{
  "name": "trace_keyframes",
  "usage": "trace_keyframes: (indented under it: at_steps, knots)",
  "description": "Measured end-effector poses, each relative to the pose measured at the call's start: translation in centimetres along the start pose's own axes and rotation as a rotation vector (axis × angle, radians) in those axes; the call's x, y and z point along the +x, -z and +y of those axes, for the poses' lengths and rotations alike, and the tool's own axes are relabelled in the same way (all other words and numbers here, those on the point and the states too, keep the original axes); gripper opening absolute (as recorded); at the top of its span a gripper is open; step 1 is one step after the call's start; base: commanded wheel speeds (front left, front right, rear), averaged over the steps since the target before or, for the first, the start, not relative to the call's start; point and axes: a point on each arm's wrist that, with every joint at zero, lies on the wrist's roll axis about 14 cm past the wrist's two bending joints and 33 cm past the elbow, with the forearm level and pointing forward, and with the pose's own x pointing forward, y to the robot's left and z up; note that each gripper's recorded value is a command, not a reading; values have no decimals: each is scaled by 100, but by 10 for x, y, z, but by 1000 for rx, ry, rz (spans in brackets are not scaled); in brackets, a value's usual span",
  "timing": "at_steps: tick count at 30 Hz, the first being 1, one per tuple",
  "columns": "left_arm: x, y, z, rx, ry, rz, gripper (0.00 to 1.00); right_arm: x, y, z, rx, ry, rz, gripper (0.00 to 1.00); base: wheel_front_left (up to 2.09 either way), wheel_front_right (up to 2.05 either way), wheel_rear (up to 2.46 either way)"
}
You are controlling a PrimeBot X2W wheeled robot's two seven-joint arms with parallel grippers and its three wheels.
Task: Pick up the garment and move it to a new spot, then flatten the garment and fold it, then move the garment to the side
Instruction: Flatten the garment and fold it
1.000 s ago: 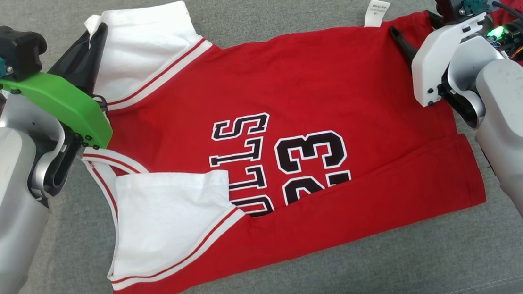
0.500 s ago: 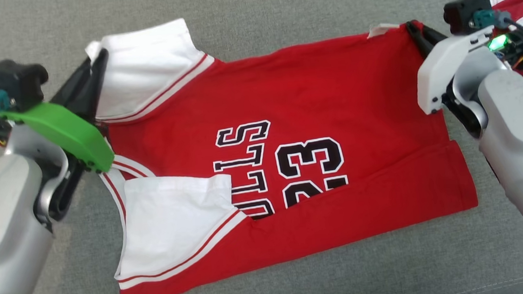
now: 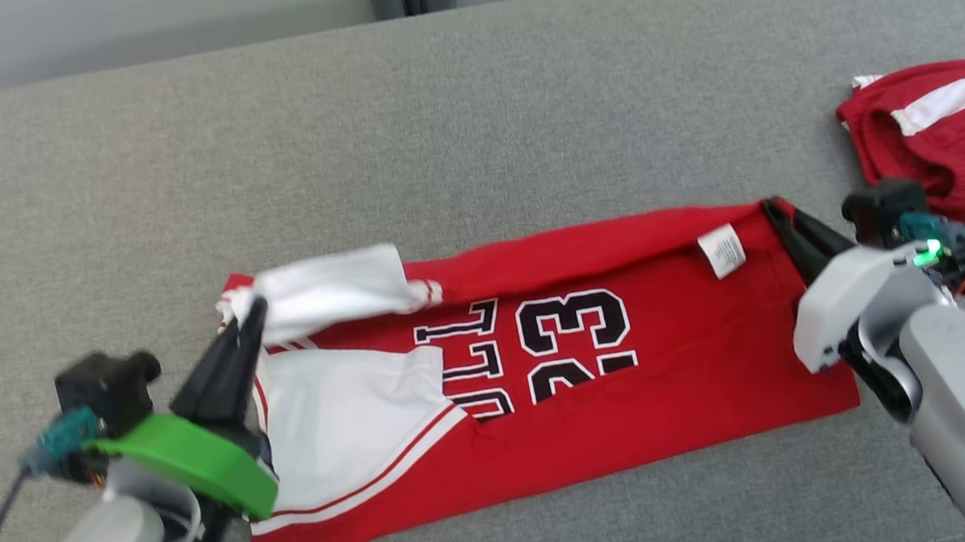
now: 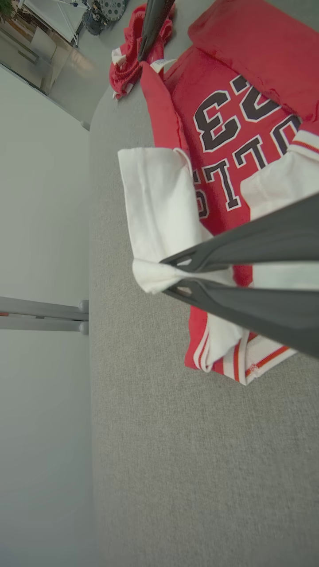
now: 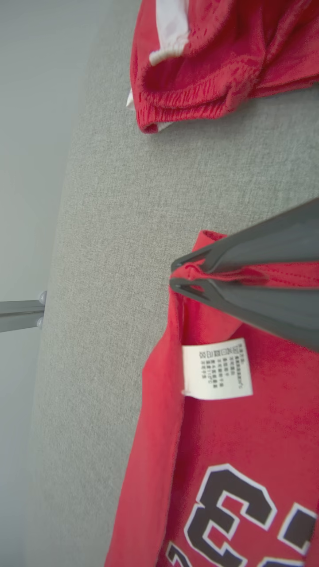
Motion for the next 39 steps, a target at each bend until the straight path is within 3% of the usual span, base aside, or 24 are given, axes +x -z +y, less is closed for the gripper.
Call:
trace_keyframes:
  at_steps: [3,5,6,7,8,9,18,24,31,39]
  knots:
    - [-18,13,-7,-45,-19,10,4,-15,6,2,29,12,-2,0,0,0,0]
    - [-27,22,-12,-74,-30,18,33,-24,8,4,40,20,-4,0,0,0,0]
    - [-30,26,-14,-83,-32,23,50,-27,9,4,41,25,-4,17,0,0,0]
    - [-34,30,-16,-93,-38,30,96,-31,11,3,39,31,-4,33,0,0,0]
    - [-38,35,-18,-100,-42,35,100,-35,11,2,32,39,-7,45,0,0,0]
    - [-40,38,-20,-101,-44,39,100,-37,10,1,35,47,-17,100,0,0,0]
    - [-68,39,-22,-151,-136,-30,100,-67,11,-7,82,134,-61,100,0,0,0]
    - [-85,22,-9,-96,-230,-119,100,-76,9,-7,100,167,-71,100,0,0,0]
    - [-94,6,4,-98,-324,-212,100,-68,6,-1,113,178,-66,100,0,0,0]
    - [-100,14,15,-83,-363,-203,100,-47,17,-2,139,208,-32,100,0,0,0]
